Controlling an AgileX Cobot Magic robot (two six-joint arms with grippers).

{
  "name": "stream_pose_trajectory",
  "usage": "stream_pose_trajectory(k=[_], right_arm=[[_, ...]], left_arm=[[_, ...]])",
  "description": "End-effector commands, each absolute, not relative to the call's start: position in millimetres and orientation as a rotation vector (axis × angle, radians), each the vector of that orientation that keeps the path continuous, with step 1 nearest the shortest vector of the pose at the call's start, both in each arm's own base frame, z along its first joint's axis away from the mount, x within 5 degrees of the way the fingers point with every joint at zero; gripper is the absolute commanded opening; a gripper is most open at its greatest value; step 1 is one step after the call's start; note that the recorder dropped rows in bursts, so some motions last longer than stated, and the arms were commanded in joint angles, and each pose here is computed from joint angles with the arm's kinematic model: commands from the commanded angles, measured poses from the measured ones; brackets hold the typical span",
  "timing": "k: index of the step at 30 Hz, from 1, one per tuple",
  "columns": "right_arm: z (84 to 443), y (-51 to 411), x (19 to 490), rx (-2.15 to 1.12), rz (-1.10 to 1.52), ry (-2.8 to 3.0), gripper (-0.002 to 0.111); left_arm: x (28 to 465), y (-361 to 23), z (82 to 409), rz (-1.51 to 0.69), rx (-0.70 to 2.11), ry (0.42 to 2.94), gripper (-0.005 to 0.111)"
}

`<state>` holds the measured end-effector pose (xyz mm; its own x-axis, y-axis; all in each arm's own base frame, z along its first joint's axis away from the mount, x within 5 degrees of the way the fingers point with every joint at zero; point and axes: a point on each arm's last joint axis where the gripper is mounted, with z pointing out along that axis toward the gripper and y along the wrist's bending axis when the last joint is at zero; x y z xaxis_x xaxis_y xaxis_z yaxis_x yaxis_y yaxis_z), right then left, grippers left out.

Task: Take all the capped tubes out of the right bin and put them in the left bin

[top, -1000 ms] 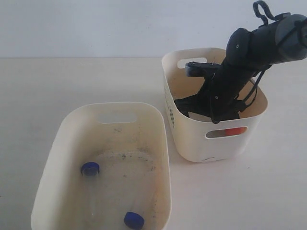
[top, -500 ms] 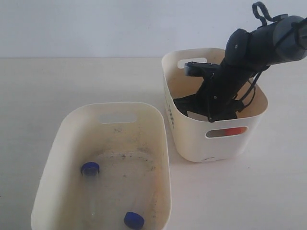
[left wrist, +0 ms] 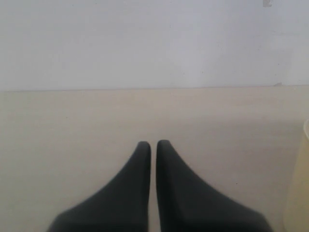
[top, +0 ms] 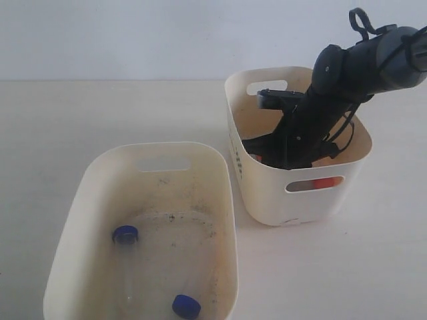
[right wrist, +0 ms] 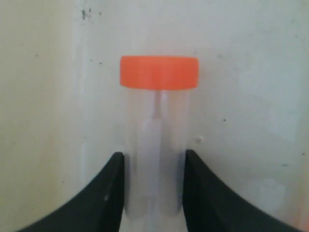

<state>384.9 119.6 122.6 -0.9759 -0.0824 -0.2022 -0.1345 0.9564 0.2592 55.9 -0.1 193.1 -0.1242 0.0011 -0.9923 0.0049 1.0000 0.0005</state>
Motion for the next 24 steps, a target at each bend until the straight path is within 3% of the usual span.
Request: stream_pose_trajectory(k=[1,3,12,24], right_arm=[[107.5,120.7,377.8,-0.177,0.411,2.999,0.007],[109.4,120.6,377.9,-0.181,0.409,2.994,0.000],[140.3,119.5,378.0,-0.210,0.401,2.911,0.000],[229.7,113.0,365.7,-0.239,0.381,2.669,0.000]], left_arm=[[55.9,-0.2,194.8,-0.016,-0.008,1.686,0.004],[55.9,-0.2,194.8,-0.016,-0.008,1.686,0.004],[55.9,-0.2,194.8,-0.016,-0.008,1.686,0.004],[55.9,-0.2,194.8,-0.016,-0.008,1.686,0.004]])
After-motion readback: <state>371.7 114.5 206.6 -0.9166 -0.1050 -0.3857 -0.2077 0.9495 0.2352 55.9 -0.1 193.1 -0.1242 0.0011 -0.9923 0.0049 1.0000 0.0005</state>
